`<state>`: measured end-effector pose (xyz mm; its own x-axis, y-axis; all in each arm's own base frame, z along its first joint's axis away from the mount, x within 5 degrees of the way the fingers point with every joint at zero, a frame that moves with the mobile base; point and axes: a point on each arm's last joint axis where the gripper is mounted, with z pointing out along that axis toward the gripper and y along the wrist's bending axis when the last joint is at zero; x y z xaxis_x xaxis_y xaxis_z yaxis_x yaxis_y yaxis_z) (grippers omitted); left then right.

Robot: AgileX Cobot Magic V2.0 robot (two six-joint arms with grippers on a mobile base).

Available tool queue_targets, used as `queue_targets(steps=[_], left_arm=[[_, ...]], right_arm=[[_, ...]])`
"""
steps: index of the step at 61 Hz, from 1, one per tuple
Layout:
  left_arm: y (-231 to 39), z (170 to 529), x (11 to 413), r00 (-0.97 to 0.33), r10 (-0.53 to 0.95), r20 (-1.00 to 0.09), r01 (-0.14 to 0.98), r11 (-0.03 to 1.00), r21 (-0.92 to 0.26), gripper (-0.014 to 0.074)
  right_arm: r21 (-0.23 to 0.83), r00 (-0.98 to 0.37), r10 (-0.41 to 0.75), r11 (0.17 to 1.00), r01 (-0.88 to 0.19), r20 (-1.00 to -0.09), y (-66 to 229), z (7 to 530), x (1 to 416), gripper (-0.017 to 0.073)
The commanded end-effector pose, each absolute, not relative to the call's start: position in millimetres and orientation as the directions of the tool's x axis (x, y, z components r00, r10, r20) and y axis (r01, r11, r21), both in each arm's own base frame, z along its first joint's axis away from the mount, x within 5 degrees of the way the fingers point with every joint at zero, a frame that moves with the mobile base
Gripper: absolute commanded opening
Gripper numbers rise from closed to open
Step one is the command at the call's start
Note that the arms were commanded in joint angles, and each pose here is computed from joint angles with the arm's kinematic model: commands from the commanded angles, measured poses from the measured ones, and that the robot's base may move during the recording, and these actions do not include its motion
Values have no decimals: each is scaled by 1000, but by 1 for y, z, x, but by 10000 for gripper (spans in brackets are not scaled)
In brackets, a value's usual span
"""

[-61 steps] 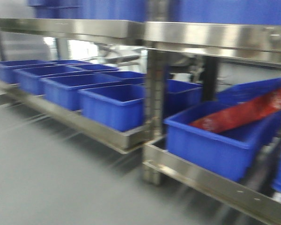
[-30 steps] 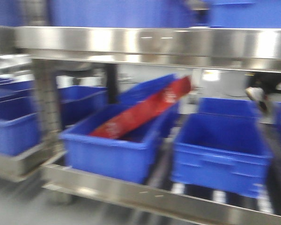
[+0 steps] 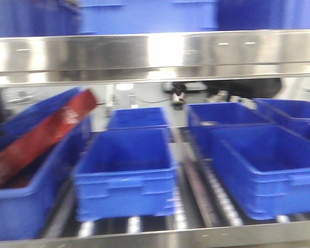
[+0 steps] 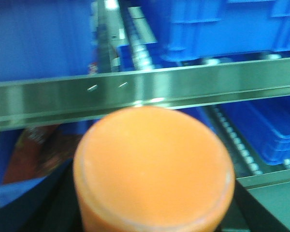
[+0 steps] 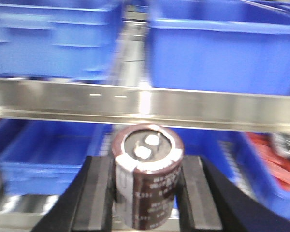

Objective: Place cylindrical capacitor in blue bin on shelf
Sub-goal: 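Drive up to the shelf facing the blue bins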

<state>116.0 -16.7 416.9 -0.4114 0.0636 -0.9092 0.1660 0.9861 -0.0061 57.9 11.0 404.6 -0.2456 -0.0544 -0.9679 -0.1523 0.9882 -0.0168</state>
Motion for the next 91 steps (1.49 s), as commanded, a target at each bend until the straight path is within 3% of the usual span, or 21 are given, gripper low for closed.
queue_targets(steps=[1,91], left_arm=[[-18,419,117,-393,60,-918,173,985,-10,-111],[-18,419,117,-393,60,-918,173,985,-10,-111]], right_arm=[[-28,-211,-60,988,-149,-976,11,409,57,-132],[-26,-211,-58,988,-150,-976,11,409,57,-132]])
